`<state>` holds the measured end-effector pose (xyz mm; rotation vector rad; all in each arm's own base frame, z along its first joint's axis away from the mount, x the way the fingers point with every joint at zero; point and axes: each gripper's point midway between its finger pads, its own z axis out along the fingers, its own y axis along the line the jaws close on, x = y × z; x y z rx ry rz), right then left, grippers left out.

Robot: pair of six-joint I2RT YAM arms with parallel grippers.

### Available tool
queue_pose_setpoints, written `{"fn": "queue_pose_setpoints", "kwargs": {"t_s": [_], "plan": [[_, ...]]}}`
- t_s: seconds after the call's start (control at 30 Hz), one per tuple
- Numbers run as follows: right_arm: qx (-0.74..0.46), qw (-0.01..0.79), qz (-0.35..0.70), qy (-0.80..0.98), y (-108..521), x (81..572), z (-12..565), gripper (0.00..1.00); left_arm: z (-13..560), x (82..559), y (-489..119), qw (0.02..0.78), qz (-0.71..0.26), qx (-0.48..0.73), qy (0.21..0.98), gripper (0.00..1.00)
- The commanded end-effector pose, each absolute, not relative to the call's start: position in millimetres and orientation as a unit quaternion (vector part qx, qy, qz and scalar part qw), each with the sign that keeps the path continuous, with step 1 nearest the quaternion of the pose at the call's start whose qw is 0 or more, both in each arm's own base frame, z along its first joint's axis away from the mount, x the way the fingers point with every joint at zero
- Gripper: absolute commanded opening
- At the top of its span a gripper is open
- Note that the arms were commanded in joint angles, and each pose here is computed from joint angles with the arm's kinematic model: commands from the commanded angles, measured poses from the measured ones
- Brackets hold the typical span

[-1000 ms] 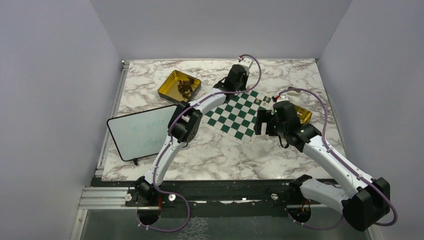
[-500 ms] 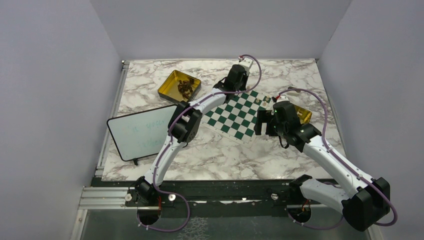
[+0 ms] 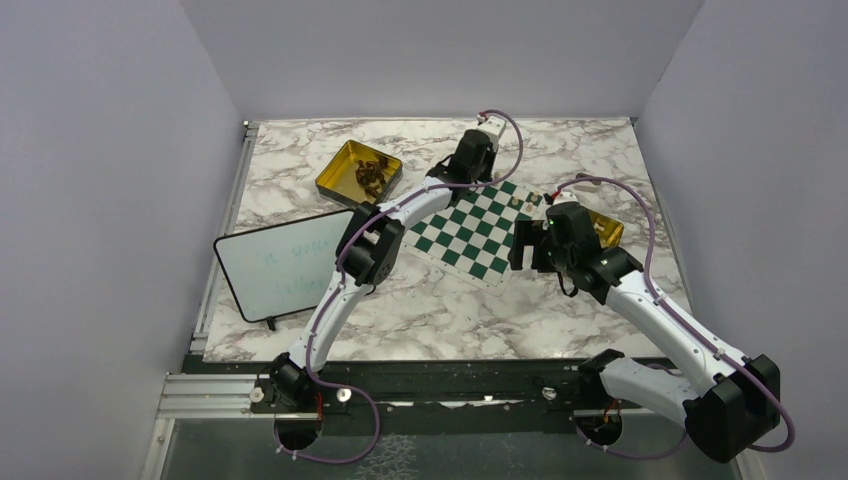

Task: Set up the chess pieces on the board
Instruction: Place the chess piece on the chessboard.

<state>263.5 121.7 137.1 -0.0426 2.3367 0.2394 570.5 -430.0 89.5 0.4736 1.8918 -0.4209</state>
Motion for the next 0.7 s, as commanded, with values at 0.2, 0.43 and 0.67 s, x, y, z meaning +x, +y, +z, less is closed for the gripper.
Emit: {"fn": "queue_pose_setpoints", "kwargs": {"t_s": [0.2,0.43,0.67], "plan": [[-0.015,0.404,0.094,0.91,122,268,151,1.0,84,573,-429,0.547,-0.173,0.199,0.795,0.21],[-0.015,0.402,0.098,0.91,124,269,150,1.0,93,574,-428,0.552,-0.172,0.198,0.792,0.34],[-0.014,0.401,0.104,0.91,126,269,150,1.0,114,573,-429,0.559,-0.182,0.19,0.787,0.43]]}}
